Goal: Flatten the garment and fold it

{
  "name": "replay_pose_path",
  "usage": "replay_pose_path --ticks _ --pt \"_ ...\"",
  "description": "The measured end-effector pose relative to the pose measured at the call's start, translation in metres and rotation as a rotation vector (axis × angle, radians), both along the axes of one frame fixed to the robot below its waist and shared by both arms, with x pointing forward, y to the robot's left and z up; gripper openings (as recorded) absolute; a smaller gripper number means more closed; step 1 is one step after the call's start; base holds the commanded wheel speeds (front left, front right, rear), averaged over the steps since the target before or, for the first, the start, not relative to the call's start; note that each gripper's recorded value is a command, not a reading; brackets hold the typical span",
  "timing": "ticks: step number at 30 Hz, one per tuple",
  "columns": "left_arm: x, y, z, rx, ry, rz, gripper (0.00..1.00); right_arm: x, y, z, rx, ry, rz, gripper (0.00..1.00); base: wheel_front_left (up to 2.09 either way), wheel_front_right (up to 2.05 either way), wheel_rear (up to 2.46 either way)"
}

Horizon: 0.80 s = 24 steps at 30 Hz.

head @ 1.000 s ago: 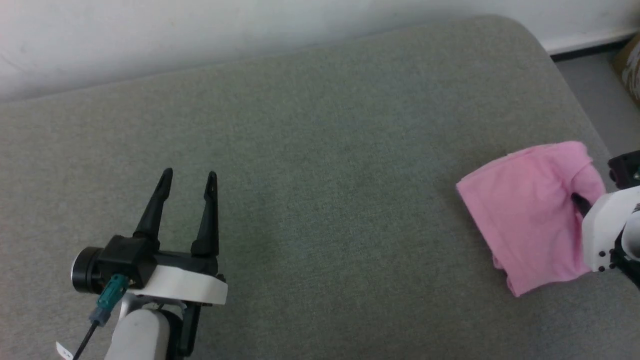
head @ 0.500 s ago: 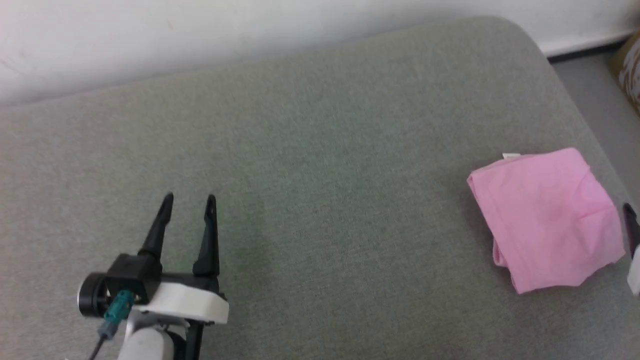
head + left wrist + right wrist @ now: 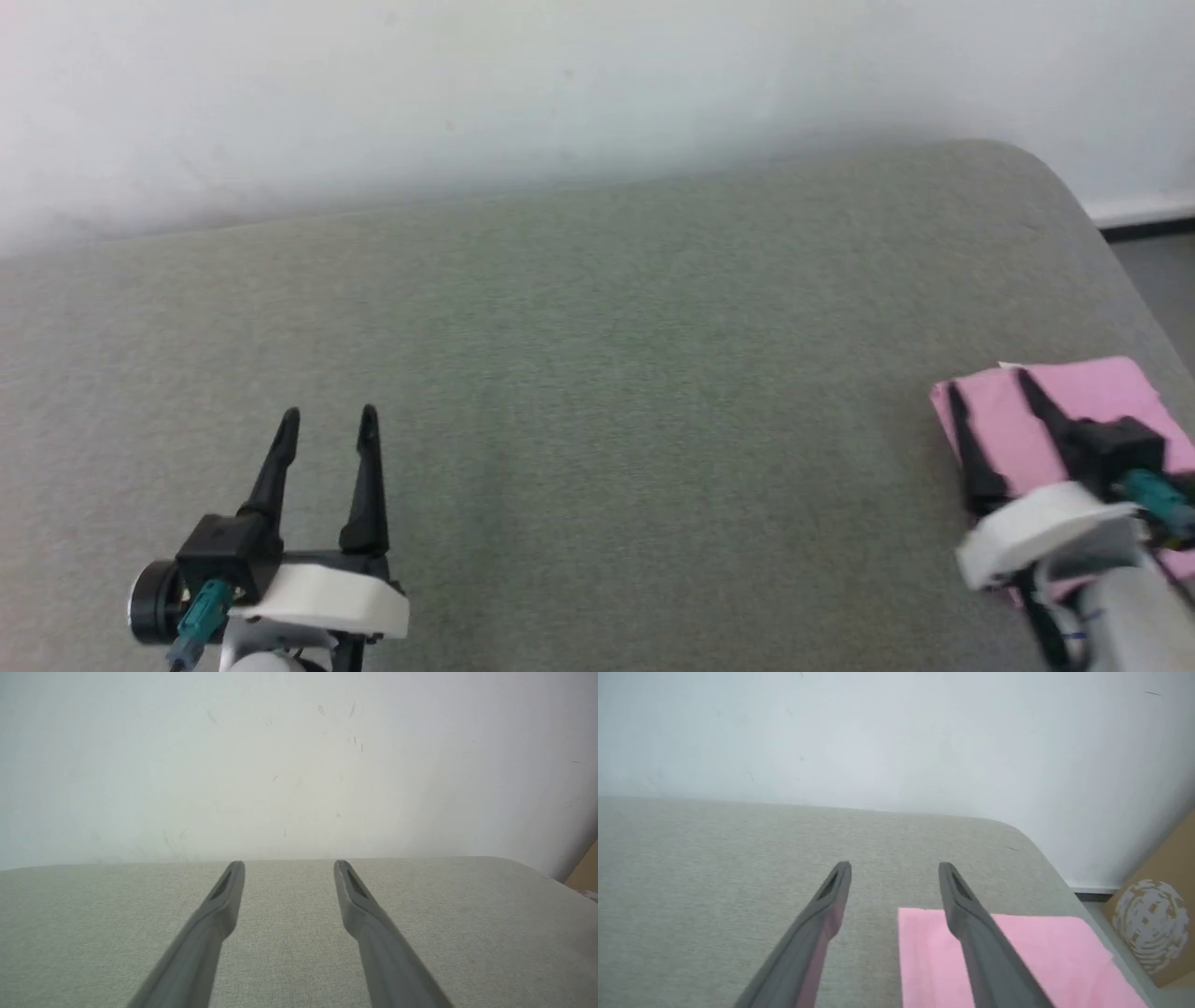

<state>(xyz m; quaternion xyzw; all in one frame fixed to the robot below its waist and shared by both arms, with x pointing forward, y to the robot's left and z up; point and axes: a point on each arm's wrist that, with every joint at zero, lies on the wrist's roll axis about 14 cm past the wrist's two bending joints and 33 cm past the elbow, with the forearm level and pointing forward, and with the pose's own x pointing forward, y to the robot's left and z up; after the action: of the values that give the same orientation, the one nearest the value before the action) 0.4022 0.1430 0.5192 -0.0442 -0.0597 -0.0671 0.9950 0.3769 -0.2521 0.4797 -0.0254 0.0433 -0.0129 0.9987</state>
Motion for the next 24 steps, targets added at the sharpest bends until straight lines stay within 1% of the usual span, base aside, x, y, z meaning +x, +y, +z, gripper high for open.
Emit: replay_pose_path --ticks 2,5,9,12,16,20,24 --pt "-0.006 0.013 -0.001 0.008 0.004 0.039 1.00 0.009 0.030 0.013 0.029 -0.058 0.063 1.00 0.00 0.00 0.00" --pt "-0.015 0.032 0.000 0.018 0.003 0.091 1.00 0.017 0.062 0.032 0.068 -0.126 0.128 1.00 0.00 0.00 0.00" --pt "-0.025 0.052 0.002 0.032 -0.001 0.145 1.00 0.017 0.091 0.051 0.099 -0.190 0.186 1.00 0.00 0.00 0.00" --pt "-0.034 0.061 0.001 0.042 0.004 0.165 1.00 0.006 0.094 0.052 0.120 -0.194 0.183 1.00 0.00 0.00 0.00" --pt "-0.045 0.068 -0.002 0.070 0.014 0.162 1.00 -0.015 0.094 0.037 0.146 -0.139 0.163 1.00 0.00 0.00 0.00" --pt "-0.054 0.071 -0.006 0.078 0.026 0.159 1.00 -0.034 0.092 0.025 0.152 -0.094 0.148 1.00 0.00 0.00 0.00" --pt "-0.062 0.069 -0.015 0.080 0.053 0.153 1.00 -0.047 0.089 0.023 0.149 -0.081 0.137 1.00 0.00 0.00 0.00"
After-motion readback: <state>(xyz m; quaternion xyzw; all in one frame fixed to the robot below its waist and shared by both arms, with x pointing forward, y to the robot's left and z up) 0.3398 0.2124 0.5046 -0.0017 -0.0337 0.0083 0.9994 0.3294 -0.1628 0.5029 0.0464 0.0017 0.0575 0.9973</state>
